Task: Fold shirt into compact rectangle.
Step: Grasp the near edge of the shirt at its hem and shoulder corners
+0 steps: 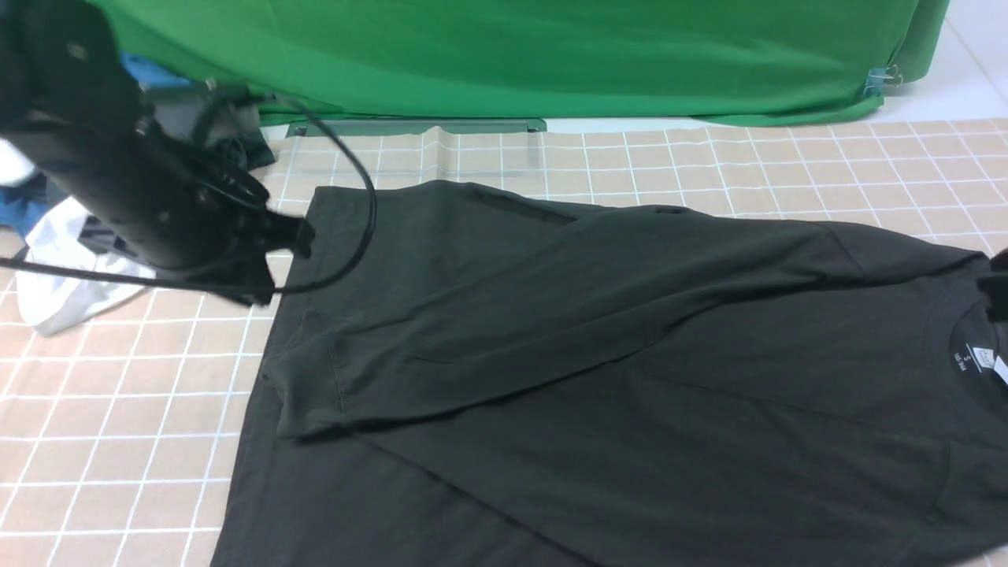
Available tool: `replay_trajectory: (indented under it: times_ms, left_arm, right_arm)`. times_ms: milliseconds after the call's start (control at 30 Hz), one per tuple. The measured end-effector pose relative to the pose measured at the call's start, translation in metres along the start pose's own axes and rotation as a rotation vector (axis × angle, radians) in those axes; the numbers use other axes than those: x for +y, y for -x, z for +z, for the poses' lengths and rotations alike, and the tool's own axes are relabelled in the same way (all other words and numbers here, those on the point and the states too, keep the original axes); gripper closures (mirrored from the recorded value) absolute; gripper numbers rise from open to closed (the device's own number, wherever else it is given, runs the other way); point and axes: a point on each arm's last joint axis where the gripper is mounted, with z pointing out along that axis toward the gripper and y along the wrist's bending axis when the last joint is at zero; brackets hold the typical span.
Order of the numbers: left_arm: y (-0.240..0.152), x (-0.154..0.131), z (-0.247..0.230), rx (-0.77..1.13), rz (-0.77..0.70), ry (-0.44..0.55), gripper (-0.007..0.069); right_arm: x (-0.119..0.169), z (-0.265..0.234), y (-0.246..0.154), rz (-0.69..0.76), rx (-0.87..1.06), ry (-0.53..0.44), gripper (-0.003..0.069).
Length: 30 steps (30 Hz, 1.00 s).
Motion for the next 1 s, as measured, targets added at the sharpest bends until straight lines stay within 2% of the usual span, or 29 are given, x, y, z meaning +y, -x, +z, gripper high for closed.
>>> replay_trajectory:
  times_ms: [167,300,367,533,767,800,833,900,1000]
  left_arm:
    - [-0.027,-0.001,-0.005,0.000,0.013,-0.005,0.0610]
    - [-0.061,0.000,0.007,0.084,-0.009,-0.018,0.0610]
    - [-0.092,0.001,0.020,0.216,-0.048,-0.023,0.0610]
    - [-0.134,0.007,0.038,0.412,-0.083,0.019,0.0589]
    - [-0.163,0.010,0.048,0.499,-0.097,0.036,0.0391]
    - [-0.169,0.011,0.051,0.515,-0.098,0.035,0.0336]
    - [-0.170,0.011,0.051,0.517,-0.098,0.034,0.0322]
    - [-0.179,0.011,0.056,0.523,-0.087,0.022,0.0247]
    - [-0.182,0.010,0.058,0.527,-0.087,0.013,0.0223]
  right_arm:
    - [-0.020,0.036,-0.002,0.075,0.185,0.115,0.0624]
    - [-0.026,0.052,-0.011,0.076,0.278,0.145,0.0624]
    - [-0.025,0.057,-0.017,0.070,0.301,0.160,0.0624]
    - [-0.023,0.063,-0.024,0.077,0.302,0.170,0.0624]
    - [-0.022,0.065,-0.017,0.071,0.220,0.184,0.0624]
    - [-0.023,0.065,-0.015,0.072,0.203,0.181,0.0624]
    - [-0.023,0.065,-0.015,0.072,0.198,0.180,0.0624]
    - [-0.023,0.066,-0.013,0.072,0.182,0.176,0.0624]
    - [-0.023,0.066,-0.012,0.071,0.166,0.172,0.0624]
